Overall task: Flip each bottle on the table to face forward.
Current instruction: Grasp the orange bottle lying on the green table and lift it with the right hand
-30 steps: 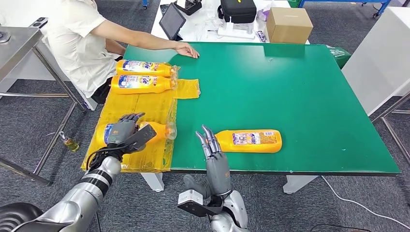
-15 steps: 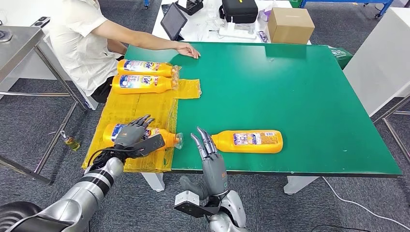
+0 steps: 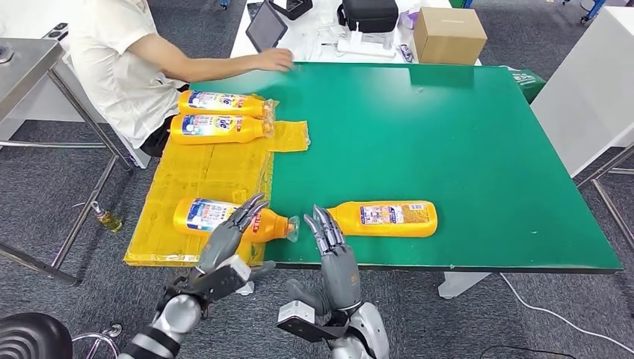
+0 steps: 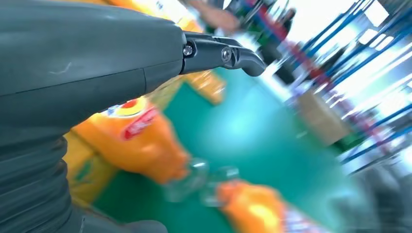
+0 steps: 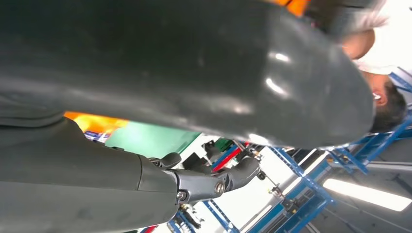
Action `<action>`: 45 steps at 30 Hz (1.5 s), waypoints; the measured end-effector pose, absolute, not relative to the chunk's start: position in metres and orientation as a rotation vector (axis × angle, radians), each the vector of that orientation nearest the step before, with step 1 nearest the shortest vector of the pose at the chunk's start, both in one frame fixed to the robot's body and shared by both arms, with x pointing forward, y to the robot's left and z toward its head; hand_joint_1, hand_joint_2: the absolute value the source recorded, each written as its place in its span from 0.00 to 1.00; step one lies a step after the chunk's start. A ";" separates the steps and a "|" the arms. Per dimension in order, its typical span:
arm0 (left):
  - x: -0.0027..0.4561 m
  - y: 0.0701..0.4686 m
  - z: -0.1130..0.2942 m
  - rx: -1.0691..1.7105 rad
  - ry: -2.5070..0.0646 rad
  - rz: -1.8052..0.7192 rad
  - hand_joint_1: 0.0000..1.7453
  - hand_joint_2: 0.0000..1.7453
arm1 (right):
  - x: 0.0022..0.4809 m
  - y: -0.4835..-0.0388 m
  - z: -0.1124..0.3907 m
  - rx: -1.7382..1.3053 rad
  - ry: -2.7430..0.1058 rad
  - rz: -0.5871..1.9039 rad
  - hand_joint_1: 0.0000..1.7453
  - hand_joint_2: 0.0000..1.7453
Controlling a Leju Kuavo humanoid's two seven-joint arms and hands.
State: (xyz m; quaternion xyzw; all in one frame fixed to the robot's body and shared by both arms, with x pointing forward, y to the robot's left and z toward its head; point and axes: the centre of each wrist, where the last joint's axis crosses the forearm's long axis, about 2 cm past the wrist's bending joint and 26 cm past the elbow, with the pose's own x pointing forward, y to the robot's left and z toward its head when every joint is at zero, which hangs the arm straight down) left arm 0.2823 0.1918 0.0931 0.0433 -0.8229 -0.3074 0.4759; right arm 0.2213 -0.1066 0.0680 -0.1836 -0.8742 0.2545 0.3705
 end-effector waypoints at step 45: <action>0.234 0.134 0.126 -0.008 -2.232 -0.285 0.00 1.00 | 0.324 -0.293 0.071 -1.235 -1.785 1.204 0.00 1.00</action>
